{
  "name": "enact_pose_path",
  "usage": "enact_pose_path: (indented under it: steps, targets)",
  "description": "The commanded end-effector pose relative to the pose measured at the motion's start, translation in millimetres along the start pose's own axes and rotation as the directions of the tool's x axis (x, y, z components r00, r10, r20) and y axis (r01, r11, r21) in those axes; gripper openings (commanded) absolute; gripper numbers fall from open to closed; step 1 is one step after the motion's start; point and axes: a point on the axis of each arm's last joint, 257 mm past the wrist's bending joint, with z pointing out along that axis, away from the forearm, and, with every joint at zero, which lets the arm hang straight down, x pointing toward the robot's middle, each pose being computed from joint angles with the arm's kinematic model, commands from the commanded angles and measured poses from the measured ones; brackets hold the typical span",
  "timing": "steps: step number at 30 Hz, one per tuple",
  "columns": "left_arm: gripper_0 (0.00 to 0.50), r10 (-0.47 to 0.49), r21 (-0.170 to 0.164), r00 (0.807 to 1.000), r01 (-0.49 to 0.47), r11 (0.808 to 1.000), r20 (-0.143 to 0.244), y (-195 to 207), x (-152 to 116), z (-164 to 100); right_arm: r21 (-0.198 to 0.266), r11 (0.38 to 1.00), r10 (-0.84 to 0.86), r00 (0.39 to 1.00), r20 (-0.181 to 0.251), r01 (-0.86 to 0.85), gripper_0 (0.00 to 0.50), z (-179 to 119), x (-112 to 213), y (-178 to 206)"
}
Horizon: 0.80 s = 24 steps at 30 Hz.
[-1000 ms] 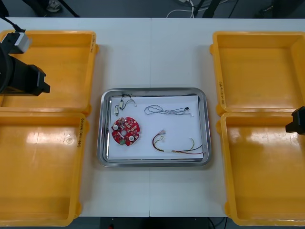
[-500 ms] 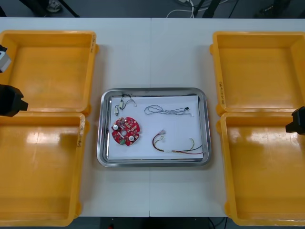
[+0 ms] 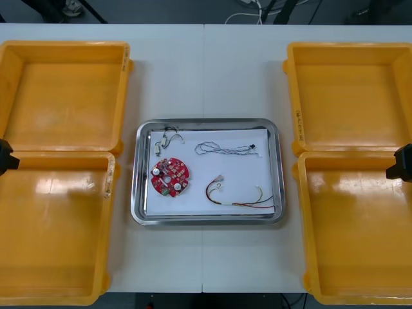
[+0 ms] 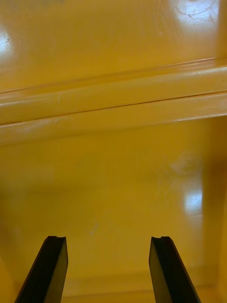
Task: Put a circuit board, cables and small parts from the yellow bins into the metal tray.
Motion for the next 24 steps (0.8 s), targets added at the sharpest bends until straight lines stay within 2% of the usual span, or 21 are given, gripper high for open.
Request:
enact_pose_path:
  steps: [1,13,24]
  targets:
    - [0.5,0.068,-0.057,0.998,-0.068,0.996,0.005,19.8,4.4,-14.9,0.04,0.999,-0.002,1.0,0.022,0.001,0.5,-13.8,-5.2,-20.9]
    - [0.5,0.076,-0.061,0.997,-0.078,0.995,-0.032,23.0,21.7,-8.9,0.04,0.999,-0.002,1.0,0.022,0.001,0.5,-13.8,-5.2,-20.9]
    - [0.5,0.076,-0.058,0.997,-0.077,0.995,-0.033,21.8,22.0,-8.4,0.04,0.999,-0.002,1.0,0.022,0.001,0.5,-13.8,-5.2,-20.9]
